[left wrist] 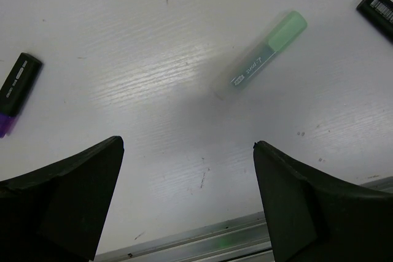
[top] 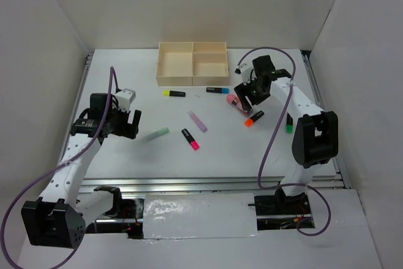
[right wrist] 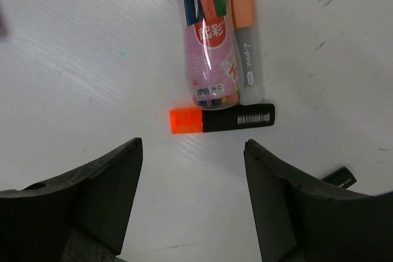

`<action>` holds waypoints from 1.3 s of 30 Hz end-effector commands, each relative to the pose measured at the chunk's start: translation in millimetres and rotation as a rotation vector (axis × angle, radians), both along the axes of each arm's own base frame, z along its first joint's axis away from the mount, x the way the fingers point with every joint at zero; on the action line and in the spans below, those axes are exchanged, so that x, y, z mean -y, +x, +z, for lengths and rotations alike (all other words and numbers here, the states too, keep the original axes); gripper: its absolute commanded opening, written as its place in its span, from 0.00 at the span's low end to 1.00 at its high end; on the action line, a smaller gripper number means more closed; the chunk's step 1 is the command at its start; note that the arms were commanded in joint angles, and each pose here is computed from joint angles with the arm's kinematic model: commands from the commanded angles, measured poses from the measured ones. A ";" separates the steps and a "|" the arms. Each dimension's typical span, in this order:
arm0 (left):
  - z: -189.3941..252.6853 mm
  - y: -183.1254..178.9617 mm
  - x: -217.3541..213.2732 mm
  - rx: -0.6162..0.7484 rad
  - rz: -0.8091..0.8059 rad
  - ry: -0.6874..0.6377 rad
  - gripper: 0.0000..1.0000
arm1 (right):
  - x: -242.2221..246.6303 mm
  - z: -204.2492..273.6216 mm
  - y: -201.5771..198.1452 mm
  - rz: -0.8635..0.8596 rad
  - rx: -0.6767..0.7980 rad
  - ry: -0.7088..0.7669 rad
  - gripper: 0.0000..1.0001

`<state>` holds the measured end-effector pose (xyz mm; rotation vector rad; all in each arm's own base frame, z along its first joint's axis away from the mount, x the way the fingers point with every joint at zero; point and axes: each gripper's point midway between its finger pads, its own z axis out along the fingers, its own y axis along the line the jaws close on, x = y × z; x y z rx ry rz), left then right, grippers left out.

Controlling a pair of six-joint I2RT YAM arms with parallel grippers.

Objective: Sort the stationery into containers
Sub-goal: Pick up the stationery from the center of the board.

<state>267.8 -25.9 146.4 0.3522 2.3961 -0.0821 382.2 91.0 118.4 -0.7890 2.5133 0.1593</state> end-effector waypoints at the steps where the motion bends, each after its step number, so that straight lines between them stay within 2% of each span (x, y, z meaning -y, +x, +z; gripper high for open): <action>1: 11.4 1.2 5.9 0.024 -0.021 -0.019 0.99 | -6.4 11.8 16.6 0.000 0.037 -0.035 0.73; 9: 13.1 -3.2 9.6 0.052 -0.065 -0.019 0.99 | -22.3 -21.0 34.5 0.037 -0.070 -0.061 0.71; 19: 11.4 -5.1 9.0 0.052 -0.063 -0.020 0.99 | -23.9 -56.4 58.9 0.053 -0.137 -0.130 0.70; 31: 8.4 -4.8 7.2 0.046 -0.058 -0.013 0.99 | -30.5 -81.7 54.1 0.146 -0.216 -0.222 0.49; 39: 6.7 -5.3 8.1 0.038 -0.067 -0.019 0.99 | -37.8 -91.7 43.9 0.175 -0.265 -0.235 0.41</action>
